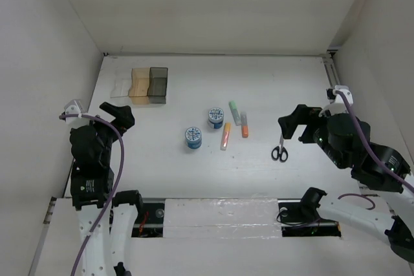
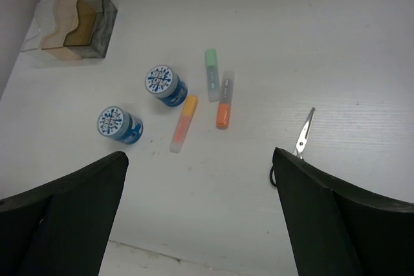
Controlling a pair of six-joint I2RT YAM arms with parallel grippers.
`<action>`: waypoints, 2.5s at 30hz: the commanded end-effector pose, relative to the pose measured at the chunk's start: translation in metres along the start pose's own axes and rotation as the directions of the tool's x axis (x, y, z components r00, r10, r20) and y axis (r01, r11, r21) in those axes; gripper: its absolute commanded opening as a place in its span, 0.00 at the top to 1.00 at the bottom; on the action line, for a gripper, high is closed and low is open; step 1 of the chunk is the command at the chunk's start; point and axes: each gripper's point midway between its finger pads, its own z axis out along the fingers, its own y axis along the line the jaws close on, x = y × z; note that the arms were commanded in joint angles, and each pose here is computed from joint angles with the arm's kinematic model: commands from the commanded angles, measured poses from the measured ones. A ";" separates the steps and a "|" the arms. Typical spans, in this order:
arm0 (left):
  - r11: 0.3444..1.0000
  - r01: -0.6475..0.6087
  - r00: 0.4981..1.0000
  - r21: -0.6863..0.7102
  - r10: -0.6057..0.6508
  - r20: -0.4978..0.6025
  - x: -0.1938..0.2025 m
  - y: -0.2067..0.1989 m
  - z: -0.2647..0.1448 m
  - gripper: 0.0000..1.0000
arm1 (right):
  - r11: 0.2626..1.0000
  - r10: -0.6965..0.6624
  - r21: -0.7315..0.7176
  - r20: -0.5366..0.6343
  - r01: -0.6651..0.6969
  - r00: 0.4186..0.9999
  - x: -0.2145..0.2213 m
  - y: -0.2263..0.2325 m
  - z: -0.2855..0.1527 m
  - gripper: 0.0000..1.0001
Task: Sort the stationery into containers
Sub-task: Pick up the stationery from the center of the board.
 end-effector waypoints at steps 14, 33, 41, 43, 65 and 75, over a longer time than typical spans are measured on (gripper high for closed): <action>0.984 -0.130 0.946 0.122 0.160 -0.282 0.050 -0.023 0.049 0.00 | 0.998 0.041 -0.053 0.007 -0.041 0.999 0.005 0.004 -0.005 0.00; 0.985 -0.163 0.836 0.052 0.166 -0.524 0.166 -0.050 0.062 0.00 | 0.991 0.047 -0.123 -0.037 -0.051 0.998 0.023 0.033 0.022 0.00; 0.900 -0.433 0.757 -0.039 0.341 -0.557 0.243 -0.084 0.037 0.00 | 0.992 0.041 -0.118 -0.045 -0.046 0.998 0.029 0.040 0.035 0.00; 0.910 -0.414 0.765 -0.035 0.326 -0.555 0.246 -0.096 0.038 0.00 | 0.990 0.046 -0.130 -0.043 -0.051 0.998 0.027 0.043 0.035 0.00; 0.900 -0.427 0.747 -0.081 0.301 -0.592 0.284 -0.060 0.065 0.00 | 0.989 0.036 -0.141 -0.048 -0.042 0.998 0.034 0.030 0.021 0.00; 0.909 -0.415 0.722 -0.042 0.301 -0.624 0.294 -0.051 0.069 0.00 | 0.988 0.034 -0.148 -0.054 -0.042 0.998 0.039 0.032 0.024 0.00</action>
